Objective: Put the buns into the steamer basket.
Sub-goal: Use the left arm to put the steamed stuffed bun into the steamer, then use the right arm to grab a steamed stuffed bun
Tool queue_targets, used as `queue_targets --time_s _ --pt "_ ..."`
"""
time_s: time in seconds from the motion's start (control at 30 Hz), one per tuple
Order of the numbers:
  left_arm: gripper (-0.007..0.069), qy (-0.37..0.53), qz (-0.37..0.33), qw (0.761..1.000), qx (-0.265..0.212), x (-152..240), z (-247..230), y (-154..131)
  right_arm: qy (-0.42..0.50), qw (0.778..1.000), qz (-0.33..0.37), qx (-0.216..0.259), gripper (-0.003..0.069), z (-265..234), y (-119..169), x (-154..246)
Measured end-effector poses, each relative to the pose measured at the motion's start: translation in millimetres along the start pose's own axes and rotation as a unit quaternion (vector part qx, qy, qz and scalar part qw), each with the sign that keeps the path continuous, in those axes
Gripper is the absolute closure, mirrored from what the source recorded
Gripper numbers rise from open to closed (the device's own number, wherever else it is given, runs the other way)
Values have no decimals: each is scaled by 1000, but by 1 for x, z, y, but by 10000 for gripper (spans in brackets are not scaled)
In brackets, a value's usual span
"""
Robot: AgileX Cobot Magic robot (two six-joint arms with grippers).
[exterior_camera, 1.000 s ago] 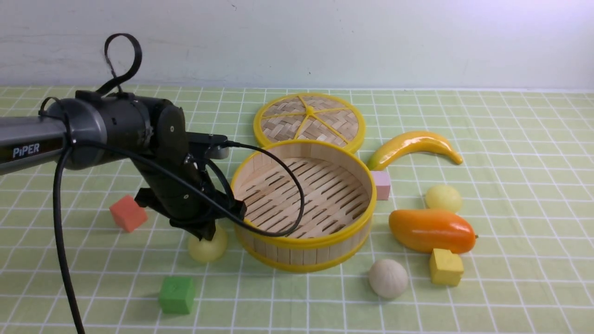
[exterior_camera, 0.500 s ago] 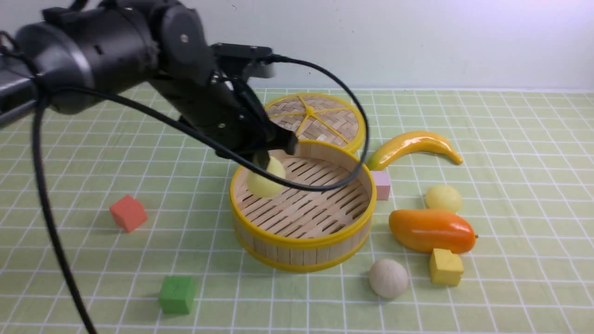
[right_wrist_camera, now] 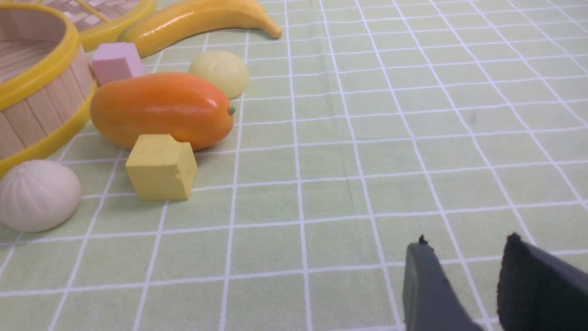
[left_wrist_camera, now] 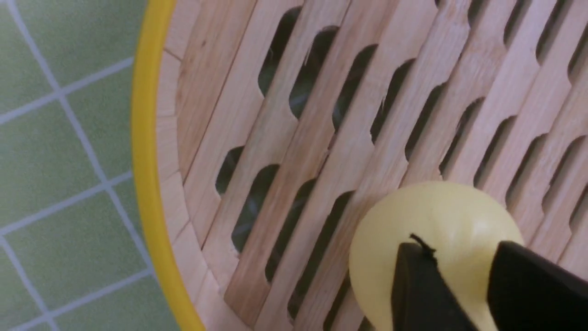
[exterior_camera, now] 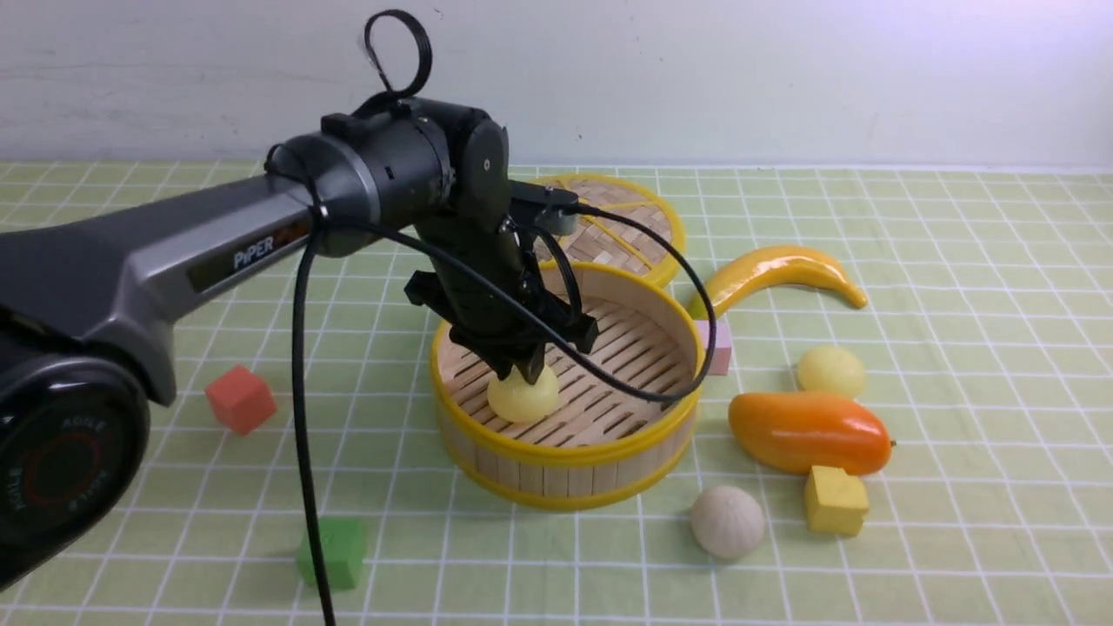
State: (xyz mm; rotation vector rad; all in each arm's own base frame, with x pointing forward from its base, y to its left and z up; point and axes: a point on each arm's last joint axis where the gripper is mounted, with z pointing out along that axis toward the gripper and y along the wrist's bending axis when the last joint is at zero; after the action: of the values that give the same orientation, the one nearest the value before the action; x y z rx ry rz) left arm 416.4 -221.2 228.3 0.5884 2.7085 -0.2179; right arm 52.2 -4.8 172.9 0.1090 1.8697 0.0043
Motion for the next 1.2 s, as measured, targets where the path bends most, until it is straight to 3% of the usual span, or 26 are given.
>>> queue_targets --time_s 0.1,0.17,0.23,0.37,0.47,0.57,0.67,0.7,0.73,0.8,0.87,1.13,1.2 --pt "252 -2 -10 1000 1 -5 -19 -1 0 1000 0 0 418 0 0 0" --pt "239 -12 -16 1000 3 -6 -37 -3 0 1000 0 0 418 0 0 0" --pt "328 -46 -19 999 7 -4 -82 -5 0 1000 0 0 418 0 0 0" --pt "599 -122 -19 992 19 26 -163 -9 0 1000 0 0 418 0 0 0" --pt "638 -167 -24 985 30 63 -197 -9 0 1000 0 0 418 0 0 0" --pt "638 -251 -41 966 55 129 -221 -9 0 1000 0 0 418 0 0 0" --pt "638 -320 -68 942 78 189 -222 -5 0 1000 0 0 418 0 0 0" --pt "638 -327 -70 939 80 188 -223 -5 0 1000 0 0 418 0 0 0" --pt "638 -372 -83 920 90 218 -222 -3 0 1000 0 0 418 0 0 0" --pt "638 -400 -88 908 89 246 -210 1 0 1000 0 0 418 0 0 0" --pt "638 -463 -74 880 74 285 -198 8 0 1000 0 0 418 0 0 0" --pt "638 -536 -52 840 66 344 -186 14 -6 1000 2 -2 418 0 0 -1" --pt "638 -542 -50 836 67 350 -184 14 -25 999 43 -15 418 1 2 -3"
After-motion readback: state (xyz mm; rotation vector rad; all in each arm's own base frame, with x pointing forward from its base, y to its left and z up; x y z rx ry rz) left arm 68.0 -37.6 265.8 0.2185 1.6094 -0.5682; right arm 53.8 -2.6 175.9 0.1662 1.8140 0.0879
